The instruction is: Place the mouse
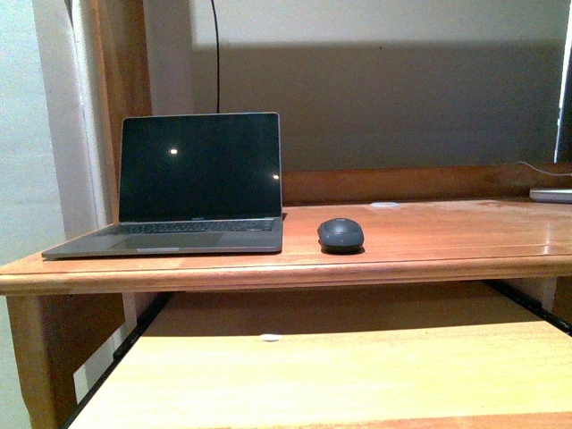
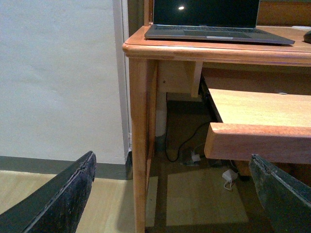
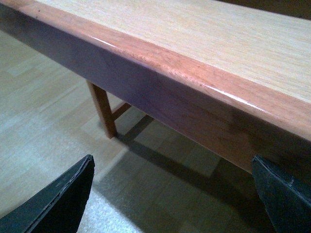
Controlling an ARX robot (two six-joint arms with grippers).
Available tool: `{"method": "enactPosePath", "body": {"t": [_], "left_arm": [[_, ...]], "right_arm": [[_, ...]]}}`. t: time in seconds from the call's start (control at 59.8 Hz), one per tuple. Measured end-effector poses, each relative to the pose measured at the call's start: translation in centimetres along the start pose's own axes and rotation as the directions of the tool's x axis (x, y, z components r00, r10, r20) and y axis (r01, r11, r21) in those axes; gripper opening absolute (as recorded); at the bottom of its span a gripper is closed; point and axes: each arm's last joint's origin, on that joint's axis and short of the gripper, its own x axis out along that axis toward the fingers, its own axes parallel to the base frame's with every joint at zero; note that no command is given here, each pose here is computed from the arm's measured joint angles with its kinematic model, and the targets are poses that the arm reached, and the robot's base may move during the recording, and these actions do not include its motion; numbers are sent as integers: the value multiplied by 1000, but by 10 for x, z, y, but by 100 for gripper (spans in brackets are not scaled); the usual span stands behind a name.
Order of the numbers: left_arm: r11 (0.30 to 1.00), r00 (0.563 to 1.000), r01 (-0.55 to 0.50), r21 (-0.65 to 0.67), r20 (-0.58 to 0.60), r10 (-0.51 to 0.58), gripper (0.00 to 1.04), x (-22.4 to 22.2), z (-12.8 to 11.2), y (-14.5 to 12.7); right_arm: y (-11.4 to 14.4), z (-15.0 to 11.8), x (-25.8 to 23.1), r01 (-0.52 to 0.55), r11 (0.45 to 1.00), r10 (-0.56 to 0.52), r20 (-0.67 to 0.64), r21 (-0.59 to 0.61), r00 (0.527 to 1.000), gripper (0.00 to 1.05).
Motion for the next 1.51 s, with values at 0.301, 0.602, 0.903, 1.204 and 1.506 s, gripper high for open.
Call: {"method": "enactPosePath", "body": {"t": [0.301,0.602,0.903,1.204,1.506], "left_arm": [[1000,1000,0,0,0,0,97,0,0,0],[1000,1000,0,0,0,0,97,0,0,0],[1000,1000,0,0,0,0,97,0,0,0],[1000,1000,0,0,0,0,97,0,0,0],[1000,1000,0,0,0,0,97,0,0,0]], "right_arm": [[-5,21,73,189,982,-189,2,22,982,97],[8,42,131,296,954,-296,9,42,955,97],[19,60,165,351,935,-353,20,55,936,97],[19,66,176,382,923,-383,9,51,924,97],[15,66,174,375,925,-376,10,67,927,97]]}}
